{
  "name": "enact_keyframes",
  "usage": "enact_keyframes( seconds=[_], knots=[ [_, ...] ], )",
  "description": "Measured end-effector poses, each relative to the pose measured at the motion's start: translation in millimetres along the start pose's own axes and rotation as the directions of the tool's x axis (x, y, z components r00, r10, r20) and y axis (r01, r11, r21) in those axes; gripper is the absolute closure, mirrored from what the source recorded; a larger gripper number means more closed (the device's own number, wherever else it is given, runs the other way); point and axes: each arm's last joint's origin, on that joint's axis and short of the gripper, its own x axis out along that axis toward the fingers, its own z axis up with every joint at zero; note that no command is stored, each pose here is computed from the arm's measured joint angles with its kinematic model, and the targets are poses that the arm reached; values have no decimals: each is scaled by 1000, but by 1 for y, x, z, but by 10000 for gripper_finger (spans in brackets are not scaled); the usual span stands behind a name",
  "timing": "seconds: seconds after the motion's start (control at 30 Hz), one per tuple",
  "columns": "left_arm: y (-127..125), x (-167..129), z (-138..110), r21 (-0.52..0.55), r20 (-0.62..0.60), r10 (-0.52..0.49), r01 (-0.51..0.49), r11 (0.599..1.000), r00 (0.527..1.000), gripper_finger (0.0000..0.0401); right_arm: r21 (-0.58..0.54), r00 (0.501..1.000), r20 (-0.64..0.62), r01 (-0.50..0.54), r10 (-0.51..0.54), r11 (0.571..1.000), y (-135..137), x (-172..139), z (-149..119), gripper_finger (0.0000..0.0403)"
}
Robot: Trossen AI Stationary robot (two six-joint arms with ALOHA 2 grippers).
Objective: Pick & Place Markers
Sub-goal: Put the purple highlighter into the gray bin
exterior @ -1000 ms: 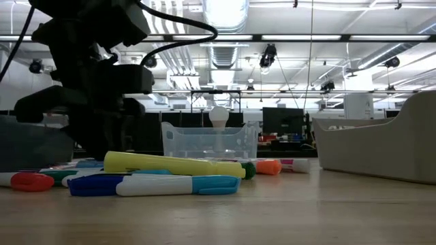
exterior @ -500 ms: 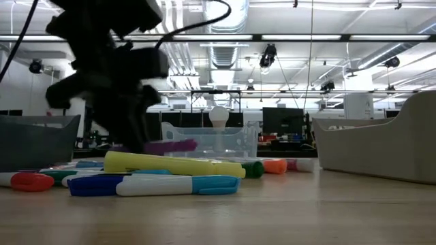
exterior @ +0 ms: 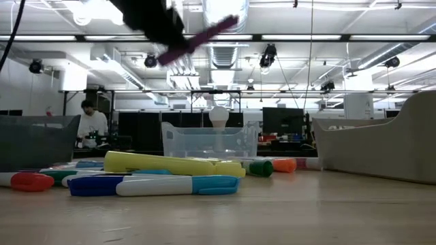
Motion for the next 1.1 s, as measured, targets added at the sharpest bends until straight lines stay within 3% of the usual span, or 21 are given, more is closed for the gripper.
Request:
enact_keyframes(
  seconds=[0.17, 0.4, 0.57, 0.7, 0.93, 1.1],
  knots=[
    [3, -30, 23, 5, 165, -40, 40, 999, 985, 354, -3, 1000, 2, 1, -1, 1000, 0, 0, 0, 204],
    [5, -52, 42, 14, 372, -75, 76, 997, 925, 354, 23, 999, 37, 3, -3, 1000, 0, 0, 4, 204],
    [6, -50, 50, 11, 444, -67, 70, 998, 894, 354, 47, 996, 87, 5, -9, 999, 6, 14, -2, 204],
    [6, -45, 52, 4, 459, -59, 64, 998, 887, 354, -15, 995, 102, 14, -12, 1000, 10, 27, -3, 204],
    [9, -48, 57, -16, 502, -28, 42, 999, 864, 354, -10, 991, 122, -59, 60, 998, 14, 31, 3, 204],
    [12, -46, 61, -32, 548, -16, 40, 999, 836, 354, 8, 991, 129, -39, 38, 999, 12, 37, -1, 204]
  ],
)
